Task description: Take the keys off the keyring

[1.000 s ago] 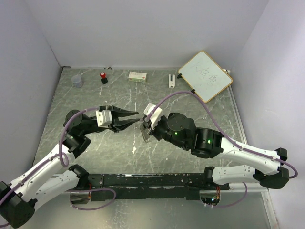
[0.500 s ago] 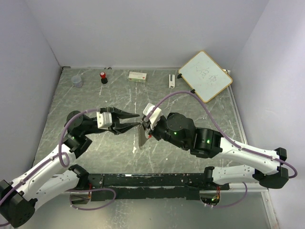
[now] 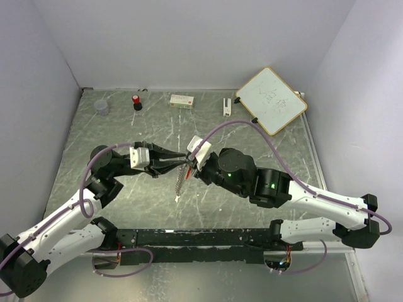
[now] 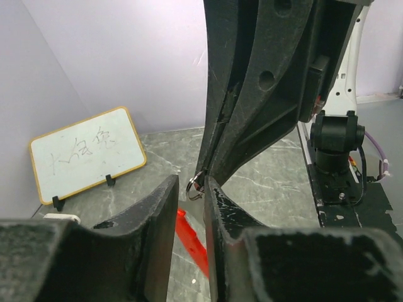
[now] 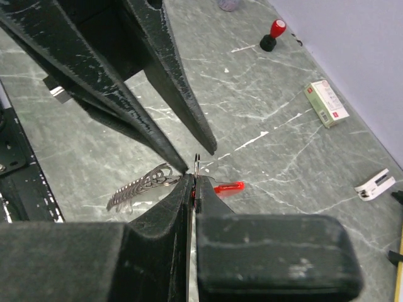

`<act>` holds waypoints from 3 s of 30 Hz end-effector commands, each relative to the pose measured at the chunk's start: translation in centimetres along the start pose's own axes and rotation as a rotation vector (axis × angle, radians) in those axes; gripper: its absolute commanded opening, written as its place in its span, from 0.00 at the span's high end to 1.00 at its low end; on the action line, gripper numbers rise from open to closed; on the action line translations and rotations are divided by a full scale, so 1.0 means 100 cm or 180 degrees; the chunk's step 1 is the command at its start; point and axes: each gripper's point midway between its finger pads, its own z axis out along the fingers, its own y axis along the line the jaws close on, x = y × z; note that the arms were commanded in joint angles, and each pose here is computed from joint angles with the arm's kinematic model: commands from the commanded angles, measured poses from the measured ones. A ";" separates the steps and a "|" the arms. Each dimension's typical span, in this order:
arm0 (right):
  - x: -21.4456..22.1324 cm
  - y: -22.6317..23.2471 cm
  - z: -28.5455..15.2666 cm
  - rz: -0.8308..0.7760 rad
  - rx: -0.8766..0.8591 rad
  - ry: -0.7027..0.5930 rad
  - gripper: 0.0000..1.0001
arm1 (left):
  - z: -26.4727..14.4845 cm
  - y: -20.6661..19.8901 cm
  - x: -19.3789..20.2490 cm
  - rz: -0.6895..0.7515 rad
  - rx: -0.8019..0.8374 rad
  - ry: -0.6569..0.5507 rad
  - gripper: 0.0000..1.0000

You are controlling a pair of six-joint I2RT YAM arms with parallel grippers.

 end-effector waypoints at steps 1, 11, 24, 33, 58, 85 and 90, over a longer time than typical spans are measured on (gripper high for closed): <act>-0.015 0.005 -0.001 0.0063 -0.0088 -0.0155 1.00 | 0.001 0.001 -0.006 0.0113 -0.0025 -0.0074 0.69; -0.017 0.007 -0.002 0.0066 -0.0132 -0.0175 1.00 | 0.002 0.002 -0.003 0.0102 -0.0020 -0.0030 0.75; -0.018 0.007 -0.003 0.0057 -0.0144 -0.0191 1.00 | 0.003 0.000 0.009 0.0046 0.0031 0.0067 0.77; -0.020 0.009 0.000 0.0049 -0.0153 -0.0196 1.00 | 0.005 -0.010 0.007 0.0047 0.0212 0.0000 0.93; -0.030 0.017 0.001 -0.0019 -0.0277 -0.0256 1.00 | 0.005 -0.016 0.006 0.0153 0.0271 0.0115 0.93; -0.021 -0.008 -0.002 0.0006 0.0208 -0.0273 0.57 | 0.002 -0.007 -0.031 0.0133 -0.0082 -0.0316 0.93; -0.030 -0.012 -0.014 0.0076 0.0200 -0.0360 0.53 | -0.002 -0.001 -0.039 0.0097 -0.0285 -0.0452 0.93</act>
